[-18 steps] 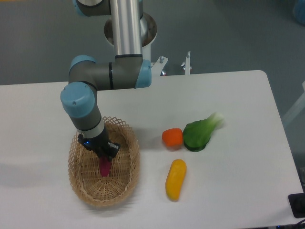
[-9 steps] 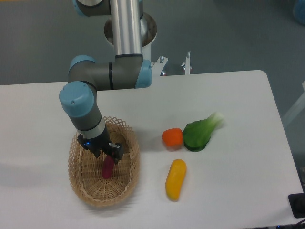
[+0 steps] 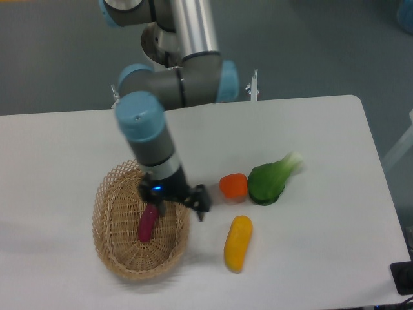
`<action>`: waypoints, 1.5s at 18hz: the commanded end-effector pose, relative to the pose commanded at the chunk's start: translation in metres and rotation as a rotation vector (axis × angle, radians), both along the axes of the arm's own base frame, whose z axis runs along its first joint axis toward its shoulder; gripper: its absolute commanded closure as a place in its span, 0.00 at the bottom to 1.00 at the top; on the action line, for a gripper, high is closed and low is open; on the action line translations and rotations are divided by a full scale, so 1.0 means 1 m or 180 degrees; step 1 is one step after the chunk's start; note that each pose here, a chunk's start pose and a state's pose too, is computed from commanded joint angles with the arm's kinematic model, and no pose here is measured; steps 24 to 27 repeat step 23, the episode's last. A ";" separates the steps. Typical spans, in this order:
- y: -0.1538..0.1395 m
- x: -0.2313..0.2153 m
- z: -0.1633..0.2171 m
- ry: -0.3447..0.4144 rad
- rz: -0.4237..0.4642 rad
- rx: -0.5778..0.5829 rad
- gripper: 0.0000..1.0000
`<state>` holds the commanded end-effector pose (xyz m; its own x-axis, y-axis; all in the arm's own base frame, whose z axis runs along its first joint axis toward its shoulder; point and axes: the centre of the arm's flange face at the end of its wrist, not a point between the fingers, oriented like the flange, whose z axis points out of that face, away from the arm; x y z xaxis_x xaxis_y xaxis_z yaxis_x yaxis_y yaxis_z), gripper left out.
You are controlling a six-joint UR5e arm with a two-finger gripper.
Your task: Place the sweet potato in the basket
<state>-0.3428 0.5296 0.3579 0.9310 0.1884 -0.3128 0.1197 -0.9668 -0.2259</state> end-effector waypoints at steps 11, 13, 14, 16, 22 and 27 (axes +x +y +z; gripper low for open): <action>-0.118 -0.099 0.061 0.0152 -0.0774 -0.0351 0.00; -0.133 -0.101 0.071 0.0135 -0.0981 -0.0490 0.00; -0.142 -0.102 0.076 0.0121 -0.1083 -0.0550 0.00; -0.163 -0.107 0.086 0.0108 -0.1172 -0.0629 0.00; -0.173 -0.107 0.089 0.0058 -0.1250 -0.0685 0.00; -0.173 -0.107 0.090 0.0062 -0.1251 -0.0679 0.00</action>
